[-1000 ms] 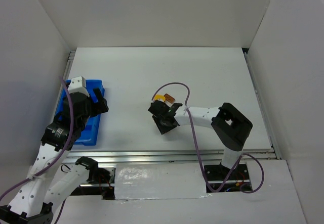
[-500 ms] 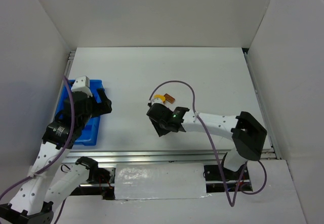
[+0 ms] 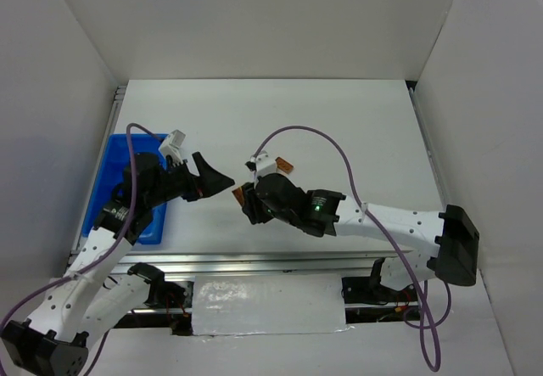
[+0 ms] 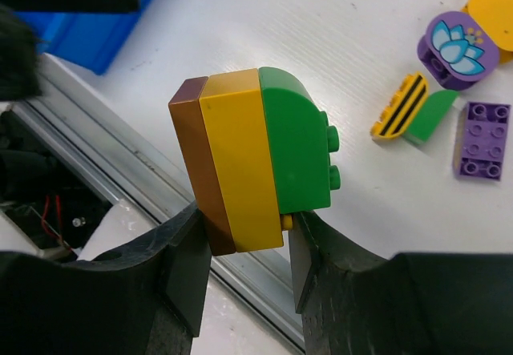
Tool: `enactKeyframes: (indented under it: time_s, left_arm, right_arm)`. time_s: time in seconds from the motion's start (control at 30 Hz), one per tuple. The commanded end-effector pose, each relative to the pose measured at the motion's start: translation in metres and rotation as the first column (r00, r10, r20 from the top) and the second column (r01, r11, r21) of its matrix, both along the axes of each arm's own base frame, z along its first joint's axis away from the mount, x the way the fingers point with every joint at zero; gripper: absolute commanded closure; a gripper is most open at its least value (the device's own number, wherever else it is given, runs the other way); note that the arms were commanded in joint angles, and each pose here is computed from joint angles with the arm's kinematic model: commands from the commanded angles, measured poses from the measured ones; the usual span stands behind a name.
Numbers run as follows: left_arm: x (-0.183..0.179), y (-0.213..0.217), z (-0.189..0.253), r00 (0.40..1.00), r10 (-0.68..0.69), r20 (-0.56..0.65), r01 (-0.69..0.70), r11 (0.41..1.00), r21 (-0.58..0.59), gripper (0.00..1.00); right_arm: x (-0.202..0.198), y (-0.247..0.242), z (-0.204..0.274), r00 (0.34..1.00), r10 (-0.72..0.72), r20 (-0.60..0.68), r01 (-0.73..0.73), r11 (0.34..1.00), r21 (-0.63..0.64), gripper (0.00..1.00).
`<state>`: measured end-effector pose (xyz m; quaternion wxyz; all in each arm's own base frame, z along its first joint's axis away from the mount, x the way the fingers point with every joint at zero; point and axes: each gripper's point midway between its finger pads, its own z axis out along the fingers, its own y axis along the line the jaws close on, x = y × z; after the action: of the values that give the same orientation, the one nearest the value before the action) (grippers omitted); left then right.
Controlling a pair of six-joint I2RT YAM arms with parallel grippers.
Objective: Sort the legos into containers by color
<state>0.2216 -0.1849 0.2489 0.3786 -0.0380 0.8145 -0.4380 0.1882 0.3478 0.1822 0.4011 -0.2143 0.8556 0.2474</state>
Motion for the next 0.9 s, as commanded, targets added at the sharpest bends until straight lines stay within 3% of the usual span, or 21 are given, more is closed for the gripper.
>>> enactKeyframes:
  time_s: [0.0,0.3,0.53,0.6,0.63,0.7,0.73,0.77,0.8,0.83,0.87]
  left_arm:
    - [-0.006,-0.020,0.025,0.996,-0.083,0.045,0.088,0.991,-0.101,0.05]
    - [-0.007,-0.034,0.002,0.994,-0.112,-0.016,0.110,0.991,-0.080,0.16]
    - [-0.006,-0.042,-0.008,0.991,-0.131,-0.040,0.128,0.990,-0.051,0.40]
    - [-0.005,-0.041,-0.005,0.992,-0.121,-0.025,0.120,0.992,-0.045,0.57]
    - [-0.004,-0.042,-0.004,0.992,-0.124,-0.017,0.124,0.991,-0.043,0.73]
    - [-0.004,-0.042,-0.002,0.991,-0.130,-0.007,0.130,0.991,-0.043,0.83]
    - [-0.004,-0.043,0.000,0.990,-0.138,0.008,0.138,0.990,-0.040,0.94]
    - [-0.003,-0.043,0.000,0.990,-0.140,0.017,0.141,0.989,-0.037,0.97]
    - [-0.002,-0.043,0.001,0.990,-0.141,0.028,0.142,0.989,-0.034,1.00]
    - [-0.003,-0.043,0.001,0.988,-0.146,0.044,0.147,0.989,-0.027,1.00]
    - [-0.003,-0.042,0.003,0.988,-0.144,0.058,0.146,0.989,-0.024,1.00]
  right_arm:
    - [0.006,0.019,0.038,0.997,-0.034,0.075,0.025,0.992,0.128,1.00]
    - [0.006,0.022,0.055,0.993,-0.069,0.091,0.051,0.980,0.191,1.00]
    - [0.002,0.029,0.063,0.994,-0.051,0.094,0.030,0.977,0.212,1.00]
    - [-0.001,0.032,0.062,0.995,-0.037,0.091,0.017,0.977,0.211,1.00]
    - [-0.003,0.032,0.061,0.995,-0.036,0.089,0.016,0.976,0.215,1.00]
    - [-0.005,0.034,0.061,0.997,-0.030,0.077,0.011,0.972,0.234,1.00]
    - [-0.008,0.034,0.062,0.997,-0.016,0.077,-0.004,0.967,0.254,1.00]
    - [-0.012,0.036,0.064,0.997,0.010,0.082,-0.031,0.964,0.264,1.00]
    - [-0.020,0.038,0.070,0.995,0.057,0.086,-0.080,0.950,0.302,0.89]
    - [-0.025,0.040,0.074,0.992,0.087,0.089,-0.111,0.940,0.322,0.63]
    - [-0.029,0.040,0.078,0.990,0.106,0.094,-0.132,0.930,0.343,0.01]
